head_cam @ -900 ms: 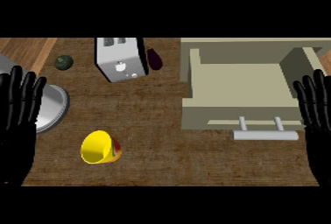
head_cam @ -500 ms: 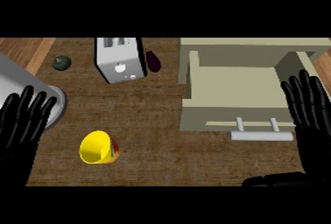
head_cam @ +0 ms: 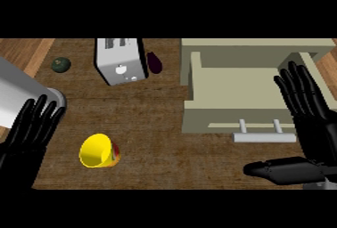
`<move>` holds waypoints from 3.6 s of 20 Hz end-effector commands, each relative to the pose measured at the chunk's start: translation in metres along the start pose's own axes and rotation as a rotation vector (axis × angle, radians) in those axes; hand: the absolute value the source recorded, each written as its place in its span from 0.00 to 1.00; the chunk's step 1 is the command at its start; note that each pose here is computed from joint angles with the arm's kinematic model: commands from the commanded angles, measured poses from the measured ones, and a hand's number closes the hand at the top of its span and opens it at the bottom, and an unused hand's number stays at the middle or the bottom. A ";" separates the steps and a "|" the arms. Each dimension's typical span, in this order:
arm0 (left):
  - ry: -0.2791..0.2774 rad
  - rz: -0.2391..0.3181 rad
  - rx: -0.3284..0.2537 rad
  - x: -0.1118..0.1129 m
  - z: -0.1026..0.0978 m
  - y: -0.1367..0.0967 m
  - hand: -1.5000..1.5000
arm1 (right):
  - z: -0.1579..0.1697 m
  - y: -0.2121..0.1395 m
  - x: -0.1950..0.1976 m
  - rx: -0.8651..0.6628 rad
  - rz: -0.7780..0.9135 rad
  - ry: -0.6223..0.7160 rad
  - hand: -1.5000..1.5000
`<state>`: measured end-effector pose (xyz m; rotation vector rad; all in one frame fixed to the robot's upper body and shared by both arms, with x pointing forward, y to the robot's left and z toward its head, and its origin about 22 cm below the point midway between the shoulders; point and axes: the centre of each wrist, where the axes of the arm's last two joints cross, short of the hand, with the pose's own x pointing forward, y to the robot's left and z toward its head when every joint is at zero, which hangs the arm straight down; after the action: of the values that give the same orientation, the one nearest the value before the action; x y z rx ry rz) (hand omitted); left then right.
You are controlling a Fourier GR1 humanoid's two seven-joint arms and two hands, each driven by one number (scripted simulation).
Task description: Pick up the cup, place it into the drawer and close the drawer
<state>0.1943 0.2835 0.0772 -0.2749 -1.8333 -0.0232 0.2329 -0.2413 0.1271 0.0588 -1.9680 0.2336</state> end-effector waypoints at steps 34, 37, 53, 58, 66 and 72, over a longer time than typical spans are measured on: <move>0.204 -0.113 0.174 -0.209 0.071 0.102 0.00 | -0.025 -0.035 0.017 0.013 0.011 -0.027 0.00; 0.156 -0.097 0.145 -0.228 0.054 0.072 0.00 | -0.030 -0.026 0.000 0.017 0.025 -0.027 0.00; 0.151 -0.058 0.085 -0.235 0.030 0.063 0.00 | -0.035 -0.029 0.004 0.033 0.014 -0.017 0.00; 0.135 0.069 0.054 -0.237 0.022 0.057 0.00 | -0.042 -0.030 0.013 0.025 0.010 -0.027 0.00; -0.092 -0.203 0.132 -0.229 0.006 0.058 1.00 | -0.041 -0.037 0.013 0.017 0.044 -0.015 0.00; -0.201 -0.060 0.171 -0.235 -0.005 0.034 1.00 | -0.044 -0.026 0.001 0.012 0.038 -0.015 0.00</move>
<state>0.2621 0.2848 -0.1495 -0.0226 -1.8490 0.0187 0.2696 -0.2601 0.1523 0.0403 -1.9881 0.2757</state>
